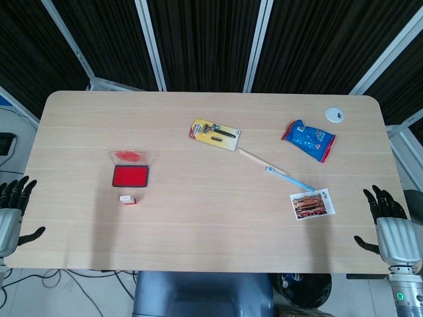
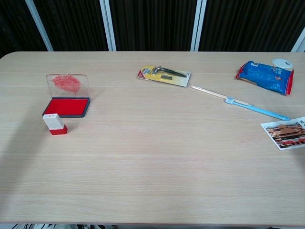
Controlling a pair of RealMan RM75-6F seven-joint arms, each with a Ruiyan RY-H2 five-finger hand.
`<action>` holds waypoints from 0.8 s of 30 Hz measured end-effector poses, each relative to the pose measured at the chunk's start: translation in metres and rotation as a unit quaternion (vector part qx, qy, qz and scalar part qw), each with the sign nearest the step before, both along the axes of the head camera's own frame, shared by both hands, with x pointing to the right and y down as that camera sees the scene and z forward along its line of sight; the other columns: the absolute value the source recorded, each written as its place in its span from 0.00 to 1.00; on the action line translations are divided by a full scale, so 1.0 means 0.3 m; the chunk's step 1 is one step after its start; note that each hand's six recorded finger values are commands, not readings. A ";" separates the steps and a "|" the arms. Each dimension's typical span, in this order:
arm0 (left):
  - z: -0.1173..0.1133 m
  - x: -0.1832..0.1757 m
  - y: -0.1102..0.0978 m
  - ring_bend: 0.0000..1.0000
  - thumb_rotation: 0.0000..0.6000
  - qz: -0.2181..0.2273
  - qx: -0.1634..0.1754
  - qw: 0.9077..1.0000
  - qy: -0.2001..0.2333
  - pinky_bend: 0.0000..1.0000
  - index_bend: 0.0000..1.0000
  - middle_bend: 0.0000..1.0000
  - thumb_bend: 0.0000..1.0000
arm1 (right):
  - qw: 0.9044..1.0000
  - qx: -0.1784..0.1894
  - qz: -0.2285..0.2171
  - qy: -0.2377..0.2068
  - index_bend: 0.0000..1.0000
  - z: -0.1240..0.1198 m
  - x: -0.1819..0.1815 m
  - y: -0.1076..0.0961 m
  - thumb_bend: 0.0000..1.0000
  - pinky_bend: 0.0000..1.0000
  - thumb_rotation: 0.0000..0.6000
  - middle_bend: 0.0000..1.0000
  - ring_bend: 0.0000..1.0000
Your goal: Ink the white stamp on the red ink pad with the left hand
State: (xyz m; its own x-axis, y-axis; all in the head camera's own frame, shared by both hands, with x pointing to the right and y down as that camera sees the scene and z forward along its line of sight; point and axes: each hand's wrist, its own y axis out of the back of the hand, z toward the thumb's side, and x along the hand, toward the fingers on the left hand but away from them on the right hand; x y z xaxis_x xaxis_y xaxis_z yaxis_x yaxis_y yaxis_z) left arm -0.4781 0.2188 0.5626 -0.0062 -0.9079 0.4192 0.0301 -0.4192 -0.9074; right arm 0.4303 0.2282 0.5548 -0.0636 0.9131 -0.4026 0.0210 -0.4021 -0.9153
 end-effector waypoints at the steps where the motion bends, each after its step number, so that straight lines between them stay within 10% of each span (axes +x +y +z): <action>1: -0.001 0.000 0.000 0.00 1.00 0.000 0.001 1.000 0.000 0.00 0.00 0.00 0.02 | 1.000 0.000 0.001 -0.001 0.00 0.000 0.000 0.000 0.00 0.18 1.00 0.00 0.00; 24: 0.001 -0.001 0.003 0.00 1.00 -0.004 -0.008 1.000 0.007 0.00 0.00 0.00 0.02 | 1.000 -0.016 0.006 -0.002 0.00 0.007 0.001 0.008 0.01 0.18 1.00 0.00 0.00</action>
State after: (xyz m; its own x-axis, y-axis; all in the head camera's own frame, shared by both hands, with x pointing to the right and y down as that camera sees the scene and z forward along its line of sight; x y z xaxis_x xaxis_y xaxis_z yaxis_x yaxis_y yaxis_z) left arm -0.4783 0.2196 0.5630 -0.0065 -0.9006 0.4345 0.0139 -0.4346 -0.9005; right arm 0.4307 0.2305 0.5568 -0.0723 0.8988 -0.4323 0.0297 -0.4313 -0.9017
